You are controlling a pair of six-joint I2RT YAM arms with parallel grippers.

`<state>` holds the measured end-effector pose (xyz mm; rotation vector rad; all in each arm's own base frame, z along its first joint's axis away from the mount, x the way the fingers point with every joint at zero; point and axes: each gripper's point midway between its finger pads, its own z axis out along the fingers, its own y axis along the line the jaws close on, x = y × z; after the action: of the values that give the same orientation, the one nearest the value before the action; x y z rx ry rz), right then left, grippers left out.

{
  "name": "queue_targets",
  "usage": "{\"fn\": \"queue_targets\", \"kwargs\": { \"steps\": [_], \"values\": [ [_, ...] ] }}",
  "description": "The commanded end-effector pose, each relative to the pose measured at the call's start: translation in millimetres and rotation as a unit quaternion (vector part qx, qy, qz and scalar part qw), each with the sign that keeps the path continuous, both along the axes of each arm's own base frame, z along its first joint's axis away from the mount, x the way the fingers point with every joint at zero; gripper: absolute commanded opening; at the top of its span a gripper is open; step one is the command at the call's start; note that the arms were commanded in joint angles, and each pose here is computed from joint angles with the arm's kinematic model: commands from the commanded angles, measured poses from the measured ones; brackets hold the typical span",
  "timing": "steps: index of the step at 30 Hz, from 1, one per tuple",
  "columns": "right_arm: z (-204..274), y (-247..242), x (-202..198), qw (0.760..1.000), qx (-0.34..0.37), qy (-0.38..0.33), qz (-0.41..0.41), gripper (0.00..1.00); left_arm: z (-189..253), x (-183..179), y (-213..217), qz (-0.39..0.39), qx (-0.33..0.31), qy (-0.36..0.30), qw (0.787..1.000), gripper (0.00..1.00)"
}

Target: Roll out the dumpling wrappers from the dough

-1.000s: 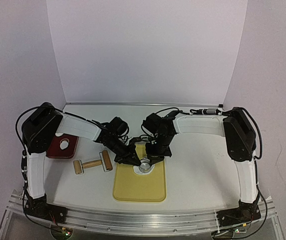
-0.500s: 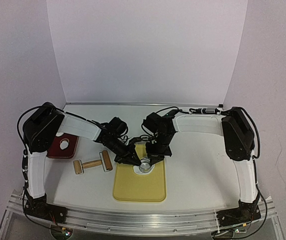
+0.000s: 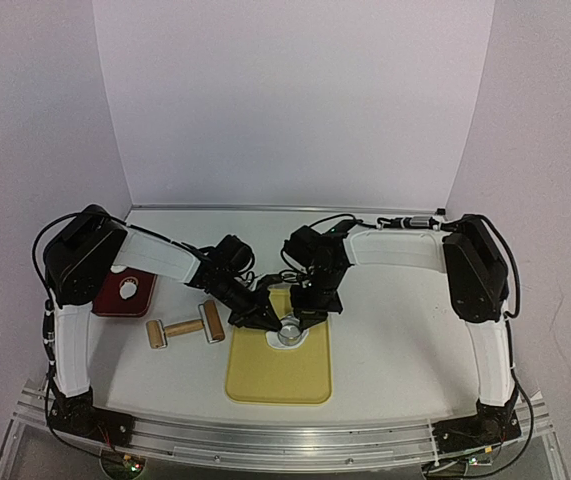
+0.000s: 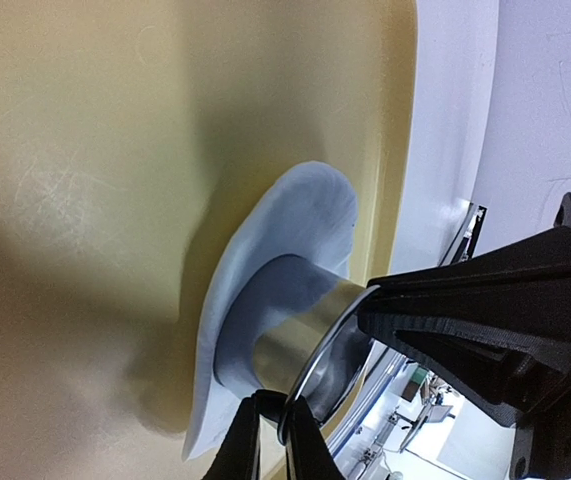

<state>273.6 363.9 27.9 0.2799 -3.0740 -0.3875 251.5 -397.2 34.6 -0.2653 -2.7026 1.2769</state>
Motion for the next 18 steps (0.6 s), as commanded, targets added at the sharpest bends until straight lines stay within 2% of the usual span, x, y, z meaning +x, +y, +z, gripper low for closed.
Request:
{"fn": "queue_targets", "kwargs": {
  "steps": [1, 5, 9, 13, 18],
  "values": [
    [-40.2, 4.6, 3.5, 0.999, -0.037, -0.025, 0.010, 0.06, -56.5, -18.1, 9.5, -0.030, 0.120, -0.023, 0.992, 0.03],
    [0.9, 12.6, 17.9, 0.998, -0.021, -0.063, 0.010, 0.16, -18.0, 6.8, -9.2, -0.029, 0.106, -0.068, 0.992, 0.10],
    [27.2, 6.4, 23.4, 0.996, -0.023, -0.086, 0.000, 0.21, 8.9, 21.9, -19.5, -0.023, 0.095, -0.095, 0.991, 0.15],
    [47.2, -0.3, 25.7, 0.995, -0.020, -0.101, -0.012, 0.27, 23.8, 29.6, -22.1, -0.017, 0.095, -0.111, 0.989, 0.19],
    [73.6, -6.4, 29.0, 0.992, -0.007, -0.121, -0.027, 0.40, 37.6, 33.6, -20.5, -0.008, 0.098, -0.123, 0.988, 0.28]
  ]
}}
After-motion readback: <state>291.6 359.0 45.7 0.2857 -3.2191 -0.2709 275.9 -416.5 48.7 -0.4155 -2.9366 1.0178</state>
